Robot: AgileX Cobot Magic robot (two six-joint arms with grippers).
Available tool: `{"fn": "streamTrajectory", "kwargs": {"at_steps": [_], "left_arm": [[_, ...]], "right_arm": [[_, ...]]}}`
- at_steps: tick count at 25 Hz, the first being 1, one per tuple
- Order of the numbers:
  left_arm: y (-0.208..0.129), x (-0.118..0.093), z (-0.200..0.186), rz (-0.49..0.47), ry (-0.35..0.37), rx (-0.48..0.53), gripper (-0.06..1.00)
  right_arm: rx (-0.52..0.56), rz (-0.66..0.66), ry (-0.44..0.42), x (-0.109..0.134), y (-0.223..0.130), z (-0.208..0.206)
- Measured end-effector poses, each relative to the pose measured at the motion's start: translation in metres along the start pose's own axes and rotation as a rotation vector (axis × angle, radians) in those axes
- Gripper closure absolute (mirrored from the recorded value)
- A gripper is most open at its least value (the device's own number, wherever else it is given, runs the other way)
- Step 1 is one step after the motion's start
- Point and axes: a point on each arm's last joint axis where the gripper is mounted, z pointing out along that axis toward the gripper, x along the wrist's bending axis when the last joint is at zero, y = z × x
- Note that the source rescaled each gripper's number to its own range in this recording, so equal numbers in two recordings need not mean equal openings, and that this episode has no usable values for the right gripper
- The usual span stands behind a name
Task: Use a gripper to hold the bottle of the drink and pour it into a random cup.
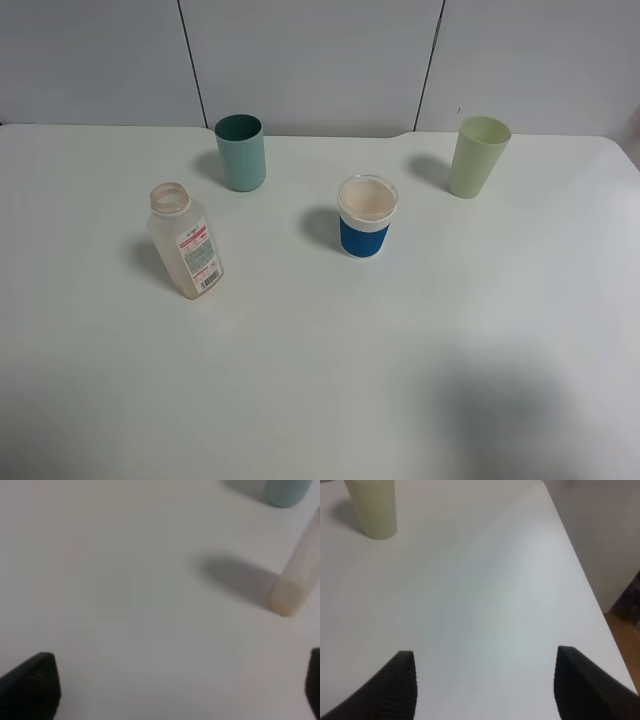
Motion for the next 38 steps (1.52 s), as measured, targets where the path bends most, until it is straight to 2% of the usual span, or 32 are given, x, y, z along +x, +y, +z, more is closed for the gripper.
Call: {"fn": "streamTrajectory", "kwargs": {"at_steps": [3,5,10,38], "left_arm": [[-0.0003,0.0002,-0.0005,-0.029,0.053,-0.003,-0.05],[-0.0009,0.0002,-0.0018,-0.034,0.061,-0.012,-0.05],[-0.0044,0.0001,-0.0074,-0.036,0.061,-0.052,-0.05],[-0.0045,-0.0001,-0.0076,-0.034,0.058,-0.053,-0.05]], "right_arm": [[0.000,0.000,0.000,0.0000,0.0000,0.0000],[0.000,0.000,0.000,0.0000,0.0000,0.0000],[0.000,0.000,0.000,0.0000,0.0000,0.0000],[0.000,0.000,0.000,0.0000,0.0000,0.0000]]}}
